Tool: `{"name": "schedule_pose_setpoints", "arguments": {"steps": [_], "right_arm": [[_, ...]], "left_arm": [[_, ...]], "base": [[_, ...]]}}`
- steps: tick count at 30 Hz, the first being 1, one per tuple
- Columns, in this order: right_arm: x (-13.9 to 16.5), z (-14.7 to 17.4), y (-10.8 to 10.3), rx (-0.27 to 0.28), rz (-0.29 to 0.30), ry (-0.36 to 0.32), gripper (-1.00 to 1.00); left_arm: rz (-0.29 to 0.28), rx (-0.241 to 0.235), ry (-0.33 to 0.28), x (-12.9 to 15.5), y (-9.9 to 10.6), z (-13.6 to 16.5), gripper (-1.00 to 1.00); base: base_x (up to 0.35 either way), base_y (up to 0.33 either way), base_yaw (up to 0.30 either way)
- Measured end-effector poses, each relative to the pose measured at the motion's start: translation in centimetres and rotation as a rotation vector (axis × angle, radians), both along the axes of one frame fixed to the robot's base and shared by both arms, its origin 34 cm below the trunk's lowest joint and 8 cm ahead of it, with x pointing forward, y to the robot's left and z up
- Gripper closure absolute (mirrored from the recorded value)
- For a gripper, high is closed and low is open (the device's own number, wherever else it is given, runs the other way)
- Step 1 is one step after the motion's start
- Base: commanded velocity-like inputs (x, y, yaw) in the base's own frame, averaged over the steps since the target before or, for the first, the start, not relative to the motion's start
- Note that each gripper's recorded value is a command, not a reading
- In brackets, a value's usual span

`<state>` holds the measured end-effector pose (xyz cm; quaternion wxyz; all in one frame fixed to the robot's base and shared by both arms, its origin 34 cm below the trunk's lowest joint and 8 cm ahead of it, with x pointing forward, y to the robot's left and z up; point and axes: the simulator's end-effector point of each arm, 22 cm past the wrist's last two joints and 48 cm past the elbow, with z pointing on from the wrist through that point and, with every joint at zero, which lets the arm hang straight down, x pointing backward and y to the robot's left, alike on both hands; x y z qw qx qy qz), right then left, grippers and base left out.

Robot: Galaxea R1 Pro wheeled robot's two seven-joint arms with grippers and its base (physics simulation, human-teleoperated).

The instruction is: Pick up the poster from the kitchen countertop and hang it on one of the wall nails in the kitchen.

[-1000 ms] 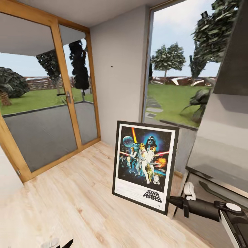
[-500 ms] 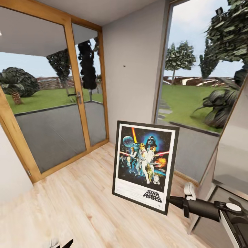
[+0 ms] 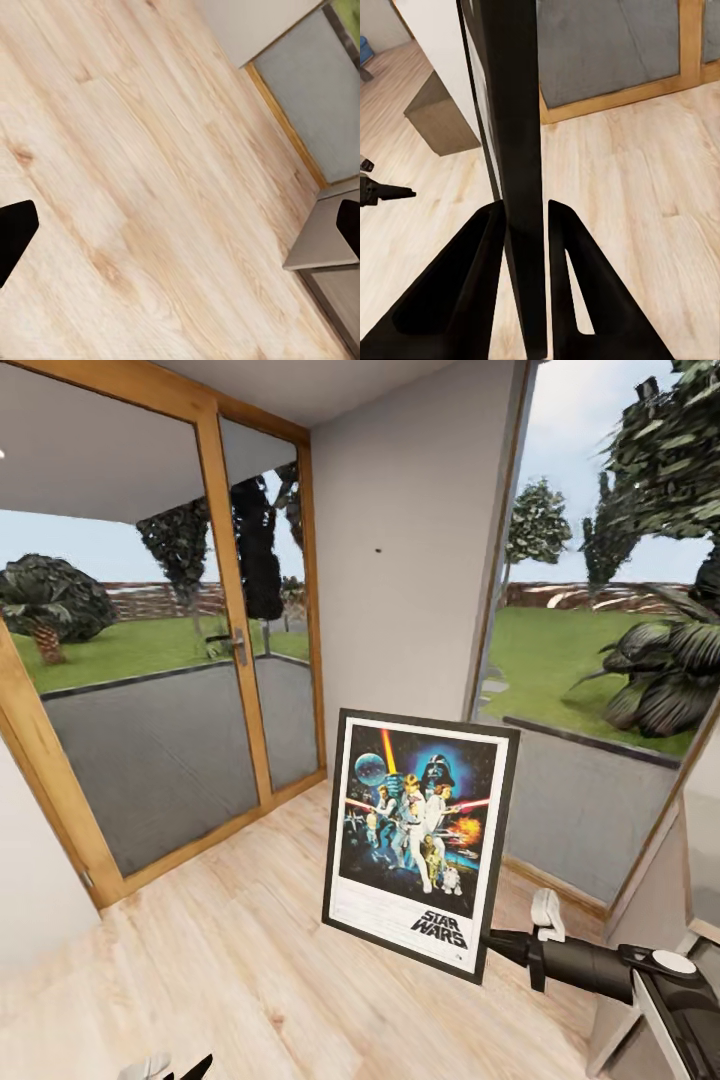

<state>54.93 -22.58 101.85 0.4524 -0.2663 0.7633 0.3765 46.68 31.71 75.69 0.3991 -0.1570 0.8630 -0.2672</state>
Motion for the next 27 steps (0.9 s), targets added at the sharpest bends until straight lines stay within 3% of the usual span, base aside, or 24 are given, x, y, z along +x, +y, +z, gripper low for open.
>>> {"name": "schedule_pose_setpoints", "arguments": {"steps": [27], "right_arm": [[-0.06,-0.05,0.25,0.005,0.001,0.001,1.00]], "left_arm": [[0.000,0.000,0.000,0.00,0.00,0.00,-1.00]], "base": [[0.261,0.260,0.000]]}}
